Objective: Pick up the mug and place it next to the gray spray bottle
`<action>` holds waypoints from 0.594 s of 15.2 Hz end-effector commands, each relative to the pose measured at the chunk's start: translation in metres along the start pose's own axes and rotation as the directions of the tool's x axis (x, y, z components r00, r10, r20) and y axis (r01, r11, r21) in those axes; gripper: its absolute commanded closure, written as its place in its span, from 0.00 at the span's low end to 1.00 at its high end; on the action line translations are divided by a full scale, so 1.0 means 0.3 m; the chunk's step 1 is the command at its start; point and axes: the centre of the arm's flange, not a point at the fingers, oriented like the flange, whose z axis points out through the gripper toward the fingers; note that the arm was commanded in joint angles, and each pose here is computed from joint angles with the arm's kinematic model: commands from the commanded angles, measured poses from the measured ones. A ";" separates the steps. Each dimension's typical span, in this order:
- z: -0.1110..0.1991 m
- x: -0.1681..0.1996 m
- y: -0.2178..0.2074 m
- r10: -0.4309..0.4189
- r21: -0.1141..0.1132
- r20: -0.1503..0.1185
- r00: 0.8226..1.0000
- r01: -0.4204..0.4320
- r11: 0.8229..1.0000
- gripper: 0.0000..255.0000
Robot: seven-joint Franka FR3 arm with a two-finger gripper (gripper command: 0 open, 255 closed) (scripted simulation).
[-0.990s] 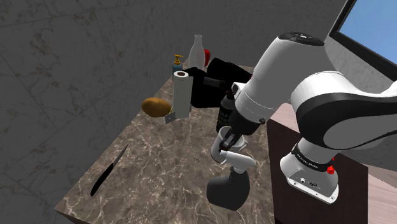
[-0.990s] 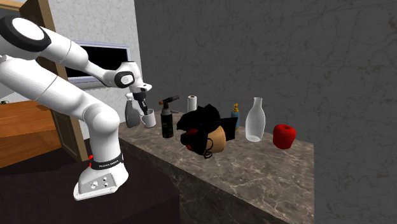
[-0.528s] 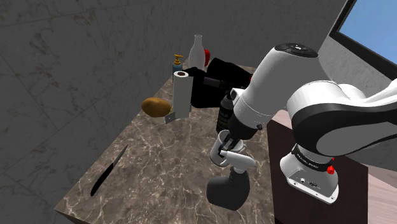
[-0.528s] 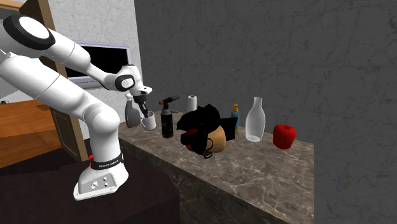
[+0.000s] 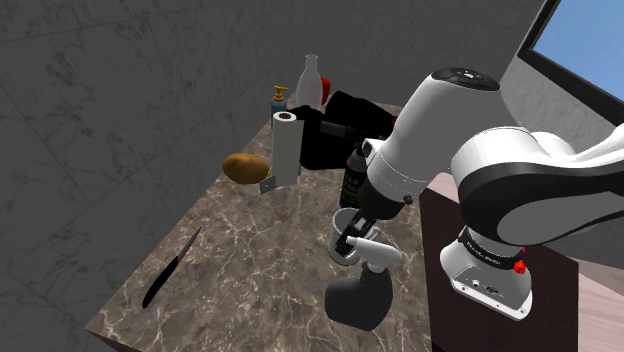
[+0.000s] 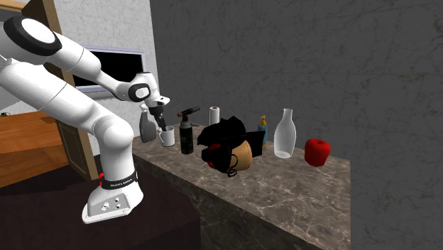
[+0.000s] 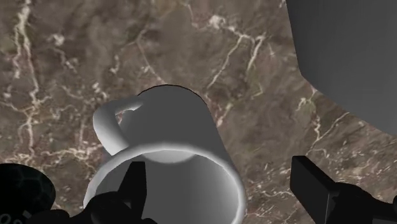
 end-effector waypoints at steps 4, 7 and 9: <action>-0.132 0.000 0.000 0.000 0.000 0.000 1.000 0.000 1.000 0.00; -0.167 0.000 0.000 0.000 0.000 0.000 1.000 0.000 1.000 0.00; -0.167 0.000 0.000 0.000 0.000 0.000 1.000 0.000 1.000 0.00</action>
